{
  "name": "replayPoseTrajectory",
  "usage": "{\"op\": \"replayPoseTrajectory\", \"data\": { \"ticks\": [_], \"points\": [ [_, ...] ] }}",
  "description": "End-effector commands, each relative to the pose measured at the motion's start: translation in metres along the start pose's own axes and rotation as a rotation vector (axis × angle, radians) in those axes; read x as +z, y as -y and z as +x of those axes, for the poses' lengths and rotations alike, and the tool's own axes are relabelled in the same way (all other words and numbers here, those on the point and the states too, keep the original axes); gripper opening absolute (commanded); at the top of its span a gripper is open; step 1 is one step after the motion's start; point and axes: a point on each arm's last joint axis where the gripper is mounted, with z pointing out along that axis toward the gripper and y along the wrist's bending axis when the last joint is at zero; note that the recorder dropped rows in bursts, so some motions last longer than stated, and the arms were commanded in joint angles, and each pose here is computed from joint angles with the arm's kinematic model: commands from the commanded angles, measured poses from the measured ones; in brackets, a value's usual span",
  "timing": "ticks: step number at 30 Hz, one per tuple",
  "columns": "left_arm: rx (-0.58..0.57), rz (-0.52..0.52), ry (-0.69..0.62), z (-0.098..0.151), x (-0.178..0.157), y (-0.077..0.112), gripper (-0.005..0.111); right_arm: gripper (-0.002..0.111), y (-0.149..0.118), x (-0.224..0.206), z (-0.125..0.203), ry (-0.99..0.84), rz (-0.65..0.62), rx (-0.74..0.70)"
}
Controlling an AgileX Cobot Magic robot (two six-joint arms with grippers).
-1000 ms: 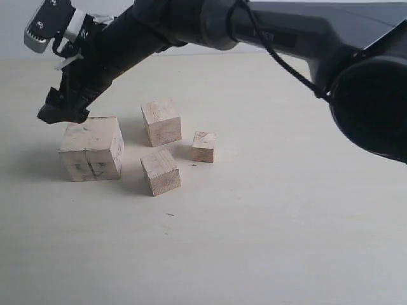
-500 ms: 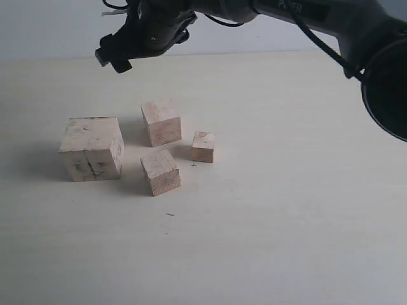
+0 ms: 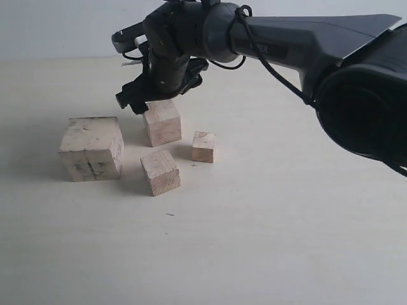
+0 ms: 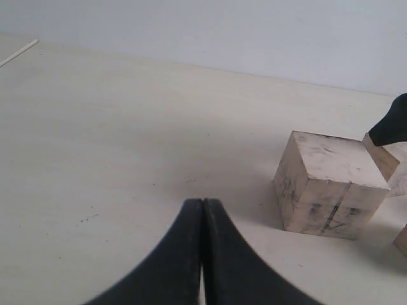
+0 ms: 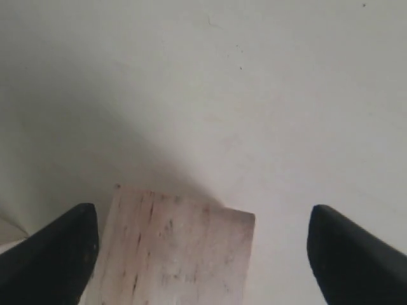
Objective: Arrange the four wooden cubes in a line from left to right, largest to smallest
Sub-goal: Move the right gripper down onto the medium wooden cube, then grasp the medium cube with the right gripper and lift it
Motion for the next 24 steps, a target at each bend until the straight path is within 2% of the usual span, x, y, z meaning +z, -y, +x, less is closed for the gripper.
{"op": "replayPoseTrajectory", "data": {
  "ticks": [1, 12, 15, 18, 24],
  "points": [
    [0.003, 0.007, 0.008, 0.0, 0.0, 0.0, 0.0, 0.083, 0.002, 0.007, 0.004, -0.019, 0.005, 0.019],
    [0.003, 0.007, 0.008, 0.0, 0.0, 0.0, 0.0, 0.083, 0.001, 0.01, 0.011, -0.093, 0.003, 0.046],
    [0.003, 0.007, 0.008, 0.0, 0.0, 0.0, 0.0, 0.078, 0.0, 0.013, 0.015, -0.127, -0.005, 0.06],
    [0.003, 0.007, 0.008, 0.0, 0.0, 0.0, 0.0, 0.062, -0.002, 0.013, 0.018, -0.149, -0.022, 0.079],
    [0.003, 0.007, 0.008, 0.0, 0.0, 0.0, 0.0, 0.009, -0.001, 0.003, 0.014, -0.142, -0.024, 0.025]
  ]
}}
